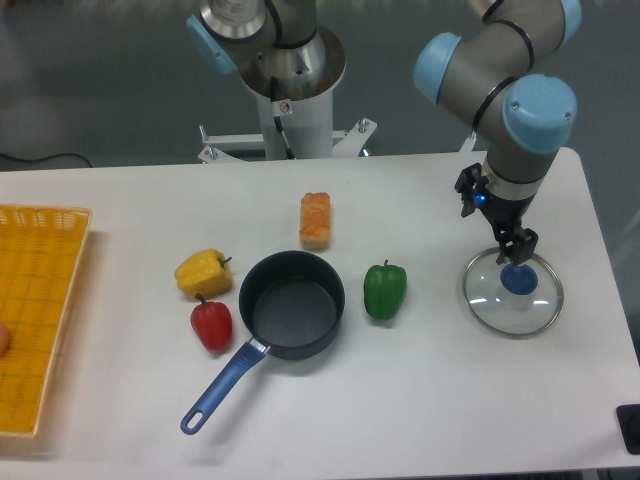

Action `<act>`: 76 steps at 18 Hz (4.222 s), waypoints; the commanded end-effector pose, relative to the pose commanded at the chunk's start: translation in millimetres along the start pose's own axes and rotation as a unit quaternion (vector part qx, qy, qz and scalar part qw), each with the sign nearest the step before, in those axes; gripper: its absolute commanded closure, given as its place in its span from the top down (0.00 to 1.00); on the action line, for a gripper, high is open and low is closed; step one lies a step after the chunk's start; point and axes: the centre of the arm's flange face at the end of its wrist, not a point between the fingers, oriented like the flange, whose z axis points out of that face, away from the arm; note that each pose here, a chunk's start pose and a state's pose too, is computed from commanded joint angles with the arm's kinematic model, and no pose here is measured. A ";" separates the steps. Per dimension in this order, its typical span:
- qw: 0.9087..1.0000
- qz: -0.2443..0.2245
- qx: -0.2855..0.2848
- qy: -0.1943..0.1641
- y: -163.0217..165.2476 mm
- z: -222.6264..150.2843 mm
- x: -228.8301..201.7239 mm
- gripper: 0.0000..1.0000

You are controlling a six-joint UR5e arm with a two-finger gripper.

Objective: Pick up the green chilies
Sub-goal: 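Raise the gripper up from above the glass lid, then move the open gripper over the green bell pepper, then lower the gripper around the green bell pepper and close it, then lift the green bell pepper up off the table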

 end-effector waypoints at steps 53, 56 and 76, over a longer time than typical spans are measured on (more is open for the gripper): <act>0.912 -0.408 0.008 0.028 -130.6 118.5 33.1 1.00; 0.913 -0.408 0.007 0.030 -132.6 120.6 34.4 1.00; 0.917 -0.399 0.013 0.015 -123.7 104.4 26.2 0.64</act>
